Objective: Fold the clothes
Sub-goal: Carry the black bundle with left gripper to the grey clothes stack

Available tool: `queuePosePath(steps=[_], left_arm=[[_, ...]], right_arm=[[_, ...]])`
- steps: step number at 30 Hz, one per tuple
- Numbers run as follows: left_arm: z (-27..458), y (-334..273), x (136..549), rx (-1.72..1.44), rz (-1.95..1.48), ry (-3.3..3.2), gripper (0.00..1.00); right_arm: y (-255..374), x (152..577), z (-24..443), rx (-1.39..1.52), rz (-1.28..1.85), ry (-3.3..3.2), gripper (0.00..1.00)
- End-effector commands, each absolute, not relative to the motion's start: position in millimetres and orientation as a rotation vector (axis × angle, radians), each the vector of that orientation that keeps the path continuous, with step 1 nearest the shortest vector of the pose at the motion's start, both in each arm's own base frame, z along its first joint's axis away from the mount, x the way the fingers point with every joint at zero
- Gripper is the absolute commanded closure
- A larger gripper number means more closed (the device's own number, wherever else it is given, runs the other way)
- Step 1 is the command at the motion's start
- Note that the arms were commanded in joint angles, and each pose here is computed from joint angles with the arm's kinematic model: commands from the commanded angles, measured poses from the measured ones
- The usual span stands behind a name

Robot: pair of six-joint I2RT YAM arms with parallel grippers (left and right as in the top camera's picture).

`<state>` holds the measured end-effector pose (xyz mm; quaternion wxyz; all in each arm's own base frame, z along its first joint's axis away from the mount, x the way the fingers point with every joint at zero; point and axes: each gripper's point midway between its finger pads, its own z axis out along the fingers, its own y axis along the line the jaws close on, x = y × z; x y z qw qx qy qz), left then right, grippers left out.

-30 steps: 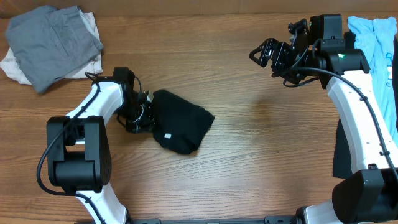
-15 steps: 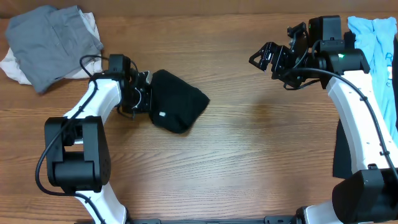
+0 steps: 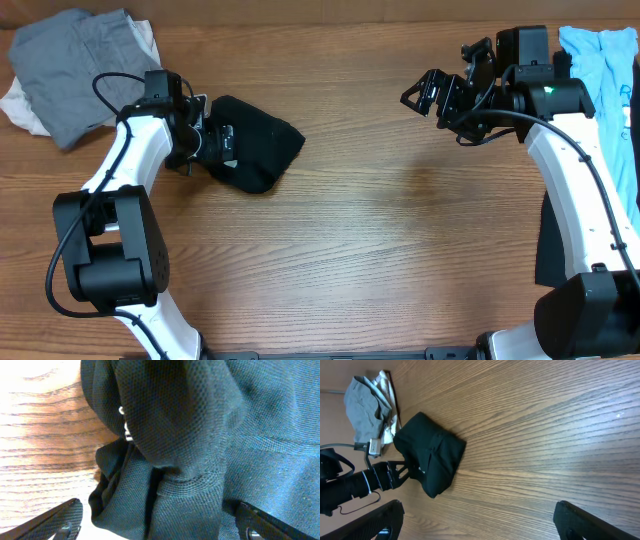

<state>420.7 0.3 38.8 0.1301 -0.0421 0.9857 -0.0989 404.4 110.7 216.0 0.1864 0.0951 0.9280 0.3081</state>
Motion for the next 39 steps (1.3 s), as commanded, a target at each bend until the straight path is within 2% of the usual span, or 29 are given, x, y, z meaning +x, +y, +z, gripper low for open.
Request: queuePosePath(steps=[1, 7, 17, 29, 33, 37, 39], left_arm=[[42, 2, 431, -0.138, -0.264, 2.842, 0.00], [50, 5, 450, -0.026, -0.222, 2.766, 0.02], [49, 11, 458, 0.118, -0.150, 2.732, 0.08], [15, -23, 457, 0.161, -0.435, 2.754, 0.07], [3, -26, 453, 0.159, -0.460, 2.781, 0.10], [-19, -27, 446, 0.149, -0.487, 2.829, 0.21], [-30, -31, 442, 0.146, -0.526, 2.848, 0.31]], right_arm=[[112, 406, 216, 0.241, 0.859, 2.610, 0.00], [112, 405, 216, 0.221, 0.852, 2.611, 0.00], [112, 404, 215, 0.223, 0.853, 2.615, 0.00], [112, 404, 215, 0.224, 0.854, 2.616, 0.00], [112, 403, 215, 0.226, 0.855, 2.619, 0.00], [112, 403, 215, 0.231, 0.856, 2.620, 0.00], [112, 403, 214, 0.232, 0.856, 2.623, 0.00]])
